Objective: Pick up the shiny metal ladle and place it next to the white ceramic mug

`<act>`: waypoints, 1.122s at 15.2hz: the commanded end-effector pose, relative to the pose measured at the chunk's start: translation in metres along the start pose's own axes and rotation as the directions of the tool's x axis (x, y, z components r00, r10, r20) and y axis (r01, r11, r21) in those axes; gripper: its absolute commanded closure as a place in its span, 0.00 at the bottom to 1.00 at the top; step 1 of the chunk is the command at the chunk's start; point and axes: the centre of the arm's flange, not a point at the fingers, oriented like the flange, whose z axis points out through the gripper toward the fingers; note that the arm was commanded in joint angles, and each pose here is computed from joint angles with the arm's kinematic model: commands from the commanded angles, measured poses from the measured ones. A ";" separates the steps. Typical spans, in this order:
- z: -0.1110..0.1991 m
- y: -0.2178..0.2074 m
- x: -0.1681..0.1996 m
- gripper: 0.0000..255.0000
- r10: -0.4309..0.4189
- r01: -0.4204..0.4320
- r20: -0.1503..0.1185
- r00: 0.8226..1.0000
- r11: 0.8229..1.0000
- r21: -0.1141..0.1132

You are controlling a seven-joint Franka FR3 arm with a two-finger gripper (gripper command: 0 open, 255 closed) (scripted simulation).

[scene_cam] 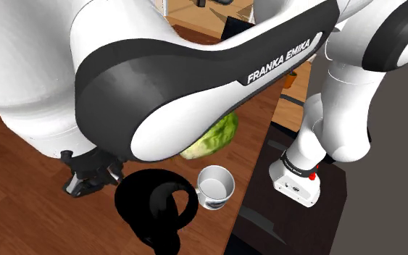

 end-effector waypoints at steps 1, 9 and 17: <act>-0.001 -0.027 -0.002 1.00 0.002 -0.002 0.000 1.000 1.000 0.000; 0.028 -0.058 -0.006 1.00 0.002 -0.002 0.000 1.000 1.000 0.000; 0.070 -0.063 -0.008 1.00 0.002 -0.002 0.000 1.000 1.000 0.000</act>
